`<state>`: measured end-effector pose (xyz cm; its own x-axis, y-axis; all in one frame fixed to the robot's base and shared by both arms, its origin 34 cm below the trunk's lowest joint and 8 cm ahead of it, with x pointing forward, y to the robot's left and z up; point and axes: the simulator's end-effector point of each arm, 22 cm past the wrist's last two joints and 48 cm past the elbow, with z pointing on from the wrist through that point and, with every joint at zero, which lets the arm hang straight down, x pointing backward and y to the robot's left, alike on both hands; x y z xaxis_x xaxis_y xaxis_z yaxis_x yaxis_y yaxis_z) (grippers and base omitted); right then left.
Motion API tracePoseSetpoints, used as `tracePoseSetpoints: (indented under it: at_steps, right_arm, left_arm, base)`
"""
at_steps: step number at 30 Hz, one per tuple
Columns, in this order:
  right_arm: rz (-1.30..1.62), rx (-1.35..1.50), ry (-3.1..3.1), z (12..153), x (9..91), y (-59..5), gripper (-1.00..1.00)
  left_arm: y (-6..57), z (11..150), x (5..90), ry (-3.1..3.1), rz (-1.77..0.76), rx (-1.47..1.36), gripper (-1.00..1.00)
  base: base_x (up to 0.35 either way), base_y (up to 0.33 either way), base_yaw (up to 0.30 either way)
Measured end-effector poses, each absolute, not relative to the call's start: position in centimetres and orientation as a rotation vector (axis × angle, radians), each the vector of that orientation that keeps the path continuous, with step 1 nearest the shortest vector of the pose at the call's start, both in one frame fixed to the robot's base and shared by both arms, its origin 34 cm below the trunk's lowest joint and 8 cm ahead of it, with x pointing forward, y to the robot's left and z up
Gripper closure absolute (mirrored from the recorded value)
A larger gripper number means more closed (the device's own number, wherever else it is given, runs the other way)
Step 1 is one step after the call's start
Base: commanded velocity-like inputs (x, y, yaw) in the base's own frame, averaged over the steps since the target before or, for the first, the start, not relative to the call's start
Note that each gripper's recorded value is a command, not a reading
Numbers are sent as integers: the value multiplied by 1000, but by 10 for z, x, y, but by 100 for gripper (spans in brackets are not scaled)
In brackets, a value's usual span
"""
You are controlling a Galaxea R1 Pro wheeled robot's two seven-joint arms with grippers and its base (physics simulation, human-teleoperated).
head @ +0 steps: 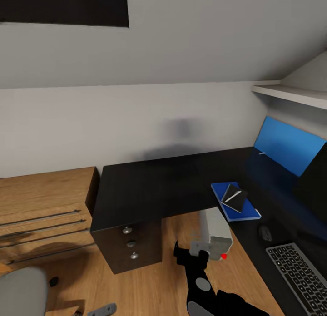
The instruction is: In the bedroom, organize the workspace by keeping the computer under the desk, ensuring the monitor is on the desk, placing the keyboard on the desk next to the monitor, placing the mouse on the desk next to the keyboard, moving the folder from the swivel chair onto the desk next to the mouse, stacking the notebook on top of the folder with the pen on top of the notebook, and positioning the swivel chair next to the desk.
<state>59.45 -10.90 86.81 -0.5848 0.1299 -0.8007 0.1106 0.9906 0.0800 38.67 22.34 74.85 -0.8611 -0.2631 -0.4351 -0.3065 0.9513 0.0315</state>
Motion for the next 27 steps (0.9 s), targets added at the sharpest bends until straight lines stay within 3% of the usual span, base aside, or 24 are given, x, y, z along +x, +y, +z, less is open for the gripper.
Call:
tracePoseSetpoints:
  at_steps: [15,27]
  right_arm:
    - [-79,-7,2154,791,521,-92,-100]
    - [-164,-35,2180,751,514,-124,-100]
  left_arm:
    - [233,720,331,2779,213,-397,-100]
    - [253,674,251,2877,319,-423,-100]
  base:
    - [-318,97,0]
    - [-27,9,0]
